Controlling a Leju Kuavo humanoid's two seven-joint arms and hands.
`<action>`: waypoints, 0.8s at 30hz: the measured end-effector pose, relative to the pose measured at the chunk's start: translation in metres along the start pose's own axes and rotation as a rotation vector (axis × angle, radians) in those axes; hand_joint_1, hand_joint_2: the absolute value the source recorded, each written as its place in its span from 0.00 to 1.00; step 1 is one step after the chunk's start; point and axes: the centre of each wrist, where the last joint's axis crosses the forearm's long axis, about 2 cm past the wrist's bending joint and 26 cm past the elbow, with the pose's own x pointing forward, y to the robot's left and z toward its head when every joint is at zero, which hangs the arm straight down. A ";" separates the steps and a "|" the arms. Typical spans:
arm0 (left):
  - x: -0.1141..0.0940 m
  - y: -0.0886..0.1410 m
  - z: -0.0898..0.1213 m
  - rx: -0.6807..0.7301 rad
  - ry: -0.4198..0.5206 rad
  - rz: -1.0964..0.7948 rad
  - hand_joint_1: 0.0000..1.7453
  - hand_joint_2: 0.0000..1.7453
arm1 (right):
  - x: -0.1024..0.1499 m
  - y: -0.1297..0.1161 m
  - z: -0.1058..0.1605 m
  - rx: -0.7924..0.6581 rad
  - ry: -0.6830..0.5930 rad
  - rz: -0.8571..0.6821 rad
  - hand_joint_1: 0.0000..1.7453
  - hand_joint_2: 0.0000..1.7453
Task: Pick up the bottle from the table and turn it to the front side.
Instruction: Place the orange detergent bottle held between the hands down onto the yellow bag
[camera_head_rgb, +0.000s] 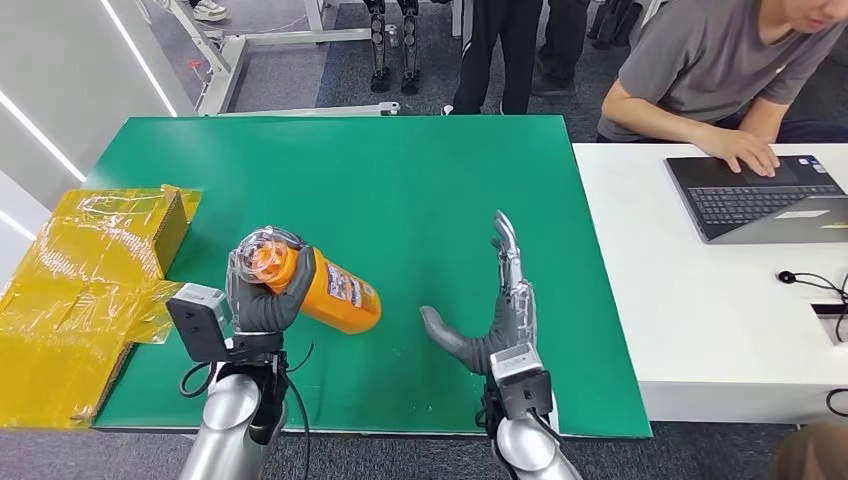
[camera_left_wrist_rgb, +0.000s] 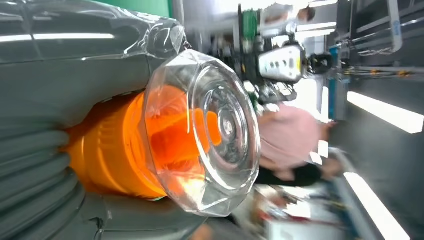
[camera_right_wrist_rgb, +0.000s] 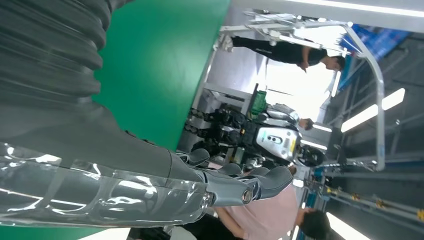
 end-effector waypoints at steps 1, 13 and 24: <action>-0.001 0.005 -0.002 -0.011 -0.013 -0.080 1.00 1.00 | 0.003 0.000 0.001 -0.011 -0.005 -0.003 0.00 1.00; -0.013 0.090 -0.006 -0.205 -0.289 -0.986 1.00 1.00 | 0.021 -0.010 0.011 -0.052 -0.059 0.004 0.00 1.00; -0.026 0.184 0.004 -0.493 -0.317 -1.498 1.00 1.00 | 0.023 -0.018 0.016 -0.028 -0.093 0.032 0.00 1.00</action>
